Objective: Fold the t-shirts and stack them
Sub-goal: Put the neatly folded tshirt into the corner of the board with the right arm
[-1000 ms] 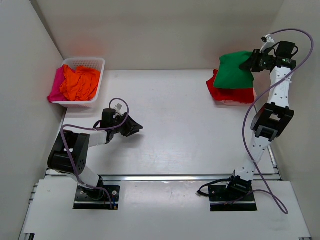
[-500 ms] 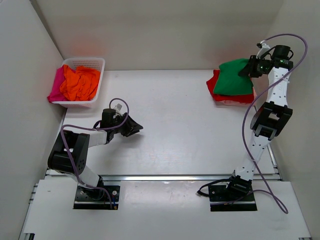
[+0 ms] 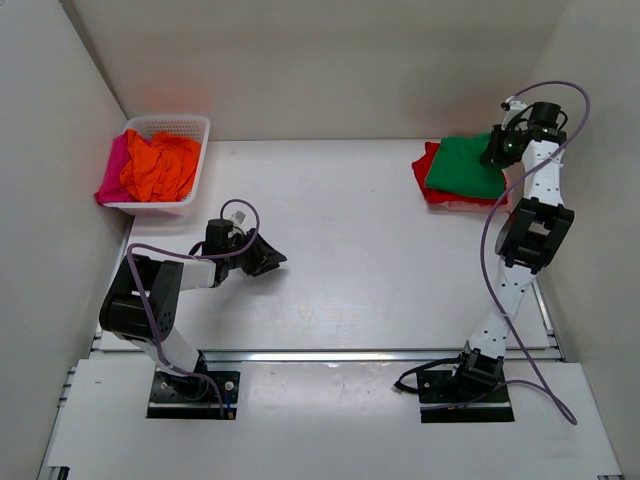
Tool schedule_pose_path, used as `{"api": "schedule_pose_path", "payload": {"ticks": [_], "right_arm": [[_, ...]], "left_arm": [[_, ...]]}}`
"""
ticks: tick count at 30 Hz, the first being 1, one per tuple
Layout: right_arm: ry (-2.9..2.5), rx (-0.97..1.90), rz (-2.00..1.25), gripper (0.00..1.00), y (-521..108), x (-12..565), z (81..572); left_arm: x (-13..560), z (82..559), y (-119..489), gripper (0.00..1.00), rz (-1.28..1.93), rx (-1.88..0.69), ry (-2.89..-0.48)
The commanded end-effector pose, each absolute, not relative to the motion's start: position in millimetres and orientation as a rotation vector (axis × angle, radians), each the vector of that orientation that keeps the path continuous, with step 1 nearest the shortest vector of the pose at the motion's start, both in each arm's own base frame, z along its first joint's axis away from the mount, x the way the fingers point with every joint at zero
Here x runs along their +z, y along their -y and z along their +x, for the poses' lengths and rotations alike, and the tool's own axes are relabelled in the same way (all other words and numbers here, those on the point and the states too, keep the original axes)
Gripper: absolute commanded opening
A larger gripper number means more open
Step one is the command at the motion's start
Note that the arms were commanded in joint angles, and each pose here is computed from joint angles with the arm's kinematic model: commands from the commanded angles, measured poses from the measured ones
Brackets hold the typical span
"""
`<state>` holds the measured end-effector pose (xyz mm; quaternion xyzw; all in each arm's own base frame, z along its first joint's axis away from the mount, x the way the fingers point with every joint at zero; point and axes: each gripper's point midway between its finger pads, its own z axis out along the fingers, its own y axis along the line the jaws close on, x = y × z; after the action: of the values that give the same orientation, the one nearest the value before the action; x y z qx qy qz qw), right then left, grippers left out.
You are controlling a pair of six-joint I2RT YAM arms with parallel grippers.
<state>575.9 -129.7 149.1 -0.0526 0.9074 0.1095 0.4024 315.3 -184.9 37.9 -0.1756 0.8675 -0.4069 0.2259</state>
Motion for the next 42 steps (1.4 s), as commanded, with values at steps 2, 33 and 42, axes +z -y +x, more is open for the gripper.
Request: {"api": "schedule_pose_path", "payload": {"ticks": [2, 33, 42], "right_arm": [[-2.175, 0.062, -0.25, 0.0, 135, 159, 614], [-1.671, -0.645, -0.011, 0.99, 147, 354, 526], [-1.923, -0.177, -0.02, 0.99, -1, 286, 462]], "left_arm": [[52, 325, 189, 0.48, -0.431, -1.147, -2.347], [70, 314, 172, 0.99, -0.304, -0.897, -2.426], [67, 298, 104, 0.98, -0.115, -0.398, -2.584]]}}
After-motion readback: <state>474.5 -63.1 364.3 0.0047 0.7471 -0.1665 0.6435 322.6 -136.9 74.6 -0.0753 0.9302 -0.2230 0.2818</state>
